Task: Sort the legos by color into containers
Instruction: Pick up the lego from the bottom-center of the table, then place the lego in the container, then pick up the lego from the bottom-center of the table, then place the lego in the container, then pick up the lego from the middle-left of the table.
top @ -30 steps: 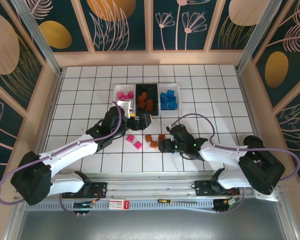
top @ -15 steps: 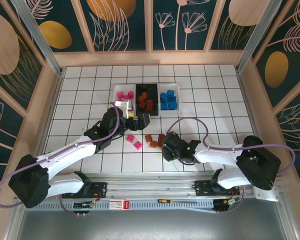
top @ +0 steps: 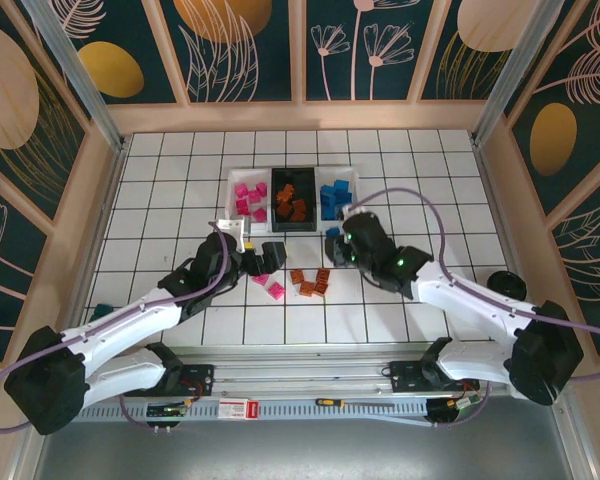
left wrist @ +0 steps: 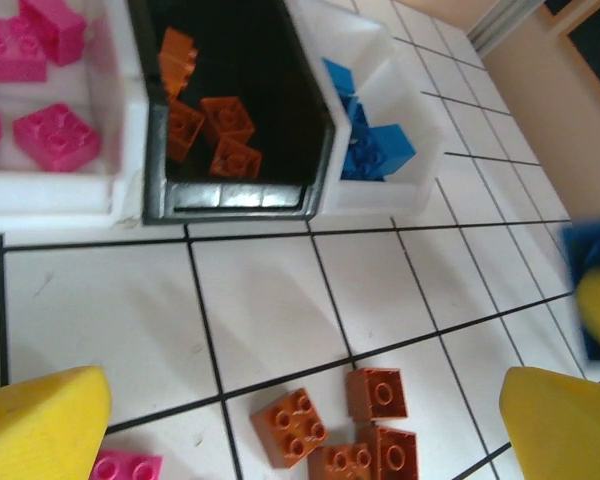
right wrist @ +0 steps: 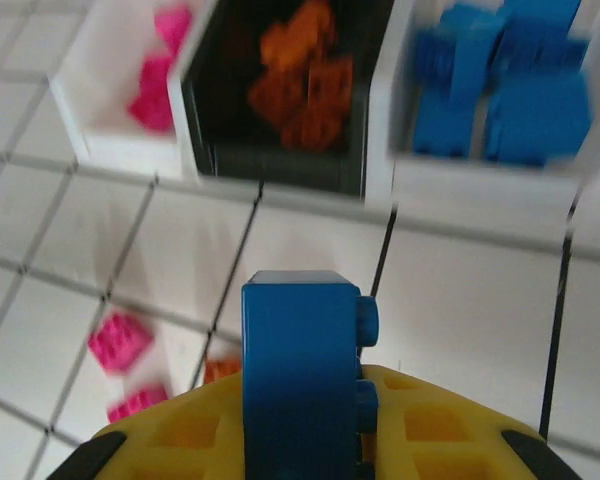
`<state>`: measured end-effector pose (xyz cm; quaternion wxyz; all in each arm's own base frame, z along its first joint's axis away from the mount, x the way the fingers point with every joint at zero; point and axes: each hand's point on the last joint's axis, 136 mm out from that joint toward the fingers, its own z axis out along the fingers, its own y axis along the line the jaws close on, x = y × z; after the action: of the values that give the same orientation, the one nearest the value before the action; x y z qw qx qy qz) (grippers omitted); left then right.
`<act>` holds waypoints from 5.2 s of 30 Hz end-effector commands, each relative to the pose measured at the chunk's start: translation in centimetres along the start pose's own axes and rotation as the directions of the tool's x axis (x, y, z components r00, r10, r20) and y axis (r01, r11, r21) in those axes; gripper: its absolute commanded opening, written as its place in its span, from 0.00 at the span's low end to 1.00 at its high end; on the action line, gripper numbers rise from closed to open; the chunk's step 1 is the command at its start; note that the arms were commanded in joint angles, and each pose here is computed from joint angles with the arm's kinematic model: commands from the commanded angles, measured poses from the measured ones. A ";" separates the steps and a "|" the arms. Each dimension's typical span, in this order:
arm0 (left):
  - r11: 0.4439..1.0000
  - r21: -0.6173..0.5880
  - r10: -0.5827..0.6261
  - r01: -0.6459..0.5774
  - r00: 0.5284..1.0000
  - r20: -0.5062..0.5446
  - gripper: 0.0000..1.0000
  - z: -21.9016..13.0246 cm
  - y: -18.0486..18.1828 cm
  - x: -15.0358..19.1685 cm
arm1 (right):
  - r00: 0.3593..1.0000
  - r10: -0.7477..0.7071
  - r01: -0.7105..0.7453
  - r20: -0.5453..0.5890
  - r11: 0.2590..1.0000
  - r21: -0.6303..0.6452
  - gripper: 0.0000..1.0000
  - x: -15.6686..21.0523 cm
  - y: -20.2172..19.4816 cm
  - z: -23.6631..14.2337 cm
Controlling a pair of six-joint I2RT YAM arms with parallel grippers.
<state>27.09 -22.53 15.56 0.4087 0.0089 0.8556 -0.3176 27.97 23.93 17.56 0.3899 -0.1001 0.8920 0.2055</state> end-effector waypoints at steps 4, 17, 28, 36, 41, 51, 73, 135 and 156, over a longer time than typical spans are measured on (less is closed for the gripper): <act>0.998 -0.037 -0.053 0.053 0.999 0.014 0.99 -1.3 1.8 1.1 | 0.988 -0.004 0.002 0.151 1.000 0.013 0.11 -8.8 -1.2 3.8; 0.995 -0.060 -0.077 0.077 0.997 0.012 0.99 -2.7 3.2 2.3 | 0.996 0.059 -0.078 0.071 0.950 0.302 0.13 -11.9 -10.5 14.1; 0.996 -0.066 -0.066 0.066 0.998 0.001 0.99 -2.3 3.3 2.5 | 0.994 0.078 -0.096 0.074 0.959 0.267 0.51 -12.2 -10.3 15.2; 0.995 -0.080 -0.056 0.056 0.998 0.013 0.99 -2.3 3.4 2.1 | 0.986 0.071 -0.096 0.153 0.983 0.159 0.57 -12.2 -6.2 9.7; 0.995 -0.087 -0.054 0.054 0.999 0.007 0.99 -2.1 3.5 2.3 | 0.985 0.056 -0.071 0.160 0.993 0.090 0.58 -9.3 -2.9 6.7; 0.994 -0.094 -0.061 0.060 0.998 -0.004 0.99 -1.7 4.1 3.0 | 0.999 -0.010 0.013 0.046 0.998 -0.068 0.58 0.5 2.2 3.8; 0.993 -0.091 -0.076 0.073 0.997 -0.025 0.99 -1.2 4.4 3.9 | 0.968 0.198 -0.172 -0.152 0.970 0.169 0.61 11.1 -2.1 9.0; 0.956 -0.085 0.237 -0.282 0.907 -0.349 0.78 8.4 -1.3 10.2 | 0.970 0.118 -0.109 0.213 0.993 -0.052 0.59 -3.7 -2.5 2.7; 0.952 -0.152 0.192 -0.266 0.906 -0.378 0.34 10.3 0.5 12.0 | 0.969 0.139 -0.132 0.202 0.990 -0.048 0.59 -0.6 -4.1 0.0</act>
<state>27.03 -31.55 2.73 0.2905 0.1257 0.9296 -0.1889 30.08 21.15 17.26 0.4654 -0.0409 0.8451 0.2598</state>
